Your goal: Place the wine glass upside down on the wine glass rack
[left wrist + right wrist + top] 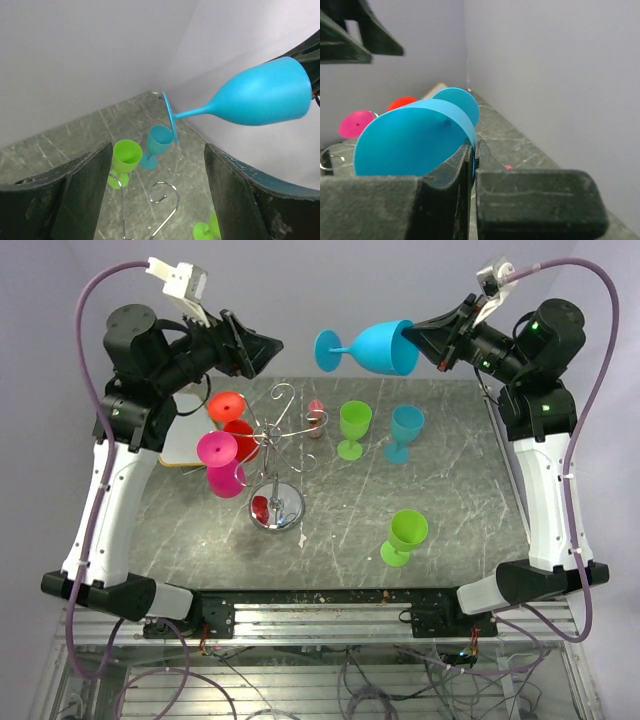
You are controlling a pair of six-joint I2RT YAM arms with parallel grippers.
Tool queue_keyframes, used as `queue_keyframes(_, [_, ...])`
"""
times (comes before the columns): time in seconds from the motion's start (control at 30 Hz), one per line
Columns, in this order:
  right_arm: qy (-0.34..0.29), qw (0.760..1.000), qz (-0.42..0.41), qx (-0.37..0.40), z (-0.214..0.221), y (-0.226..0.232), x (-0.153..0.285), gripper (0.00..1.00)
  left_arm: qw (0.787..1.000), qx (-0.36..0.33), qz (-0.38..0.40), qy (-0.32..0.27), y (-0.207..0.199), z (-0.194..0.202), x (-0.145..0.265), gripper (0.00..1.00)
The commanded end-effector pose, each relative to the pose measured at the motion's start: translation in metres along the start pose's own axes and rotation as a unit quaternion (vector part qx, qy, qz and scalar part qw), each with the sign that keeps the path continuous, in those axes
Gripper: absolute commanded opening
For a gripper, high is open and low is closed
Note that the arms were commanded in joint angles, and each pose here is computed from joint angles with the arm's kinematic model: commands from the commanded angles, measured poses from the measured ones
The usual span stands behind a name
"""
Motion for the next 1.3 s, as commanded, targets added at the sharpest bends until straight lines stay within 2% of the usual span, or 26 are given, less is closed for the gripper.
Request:
queue_keyframes(0.0, [-0.035, 0.999, -0.031, 0.003, -0.022, 0.016, -0.010, 0.00, 0.999, 0.043, 0.030, 0.003, -0.006, 0.004, -0.018, 0.83])
queue_keyframes(0.43, [-0.025, 0.999, -0.044, 0.015, -0.012, 0.025, -0.018, 0.00, 0.990, 0.107, 0.055, 0.072, -0.005, 0.048, -0.051, 0.71])
queue_keyframes(0.63, [-0.020, 0.999, -0.041, 0.021, -0.009, 0.026, -0.019, 0.00, 0.988, 0.111, 0.071, 0.085, -0.009, 0.055, -0.058, 0.51])
queue_keyframes(0.9, [-0.017, 0.999, -0.041, 0.023, -0.006, 0.027, -0.020, 0.00, 0.986, 0.119, 0.070, 0.097, -0.006, 0.065, -0.062, 0.37])
queue_keyframes(1.17, [-0.009, 0.999, -0.049, 0.022, 0.002, 0.030, -0.019, 0.00, 0.987, 0.115, 0.068, 0.089, -0.006, 0.063, -0.062, 0.07])
queue_keyframes(1.23, [-0.005, 0.998, -0.048, 0.027, 0.004, 0.030, -0.018, 0.00, 0.989, 0.107, 0.056, 0.081, -0.004, 0.060, -0.060, 0.07])
queue_keyframes(1.27, [-0.003, 0.998, -0.047, 0.030, 0.004, 0.031, -0.016, 0.07, 0.991, 0.103, 0.050, 0.076, -0.003, 0.058, -0.059, 0.07])
Point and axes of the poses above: each gripper's point midway between its finger pads, its own x axis back along the fingers, its own y axis along the line the jaws close on, z = x × y, the point moved 4 cm from there along x, back along the fingers, and after that the axes turned 7 degrees about x, right-handed, at the moved point
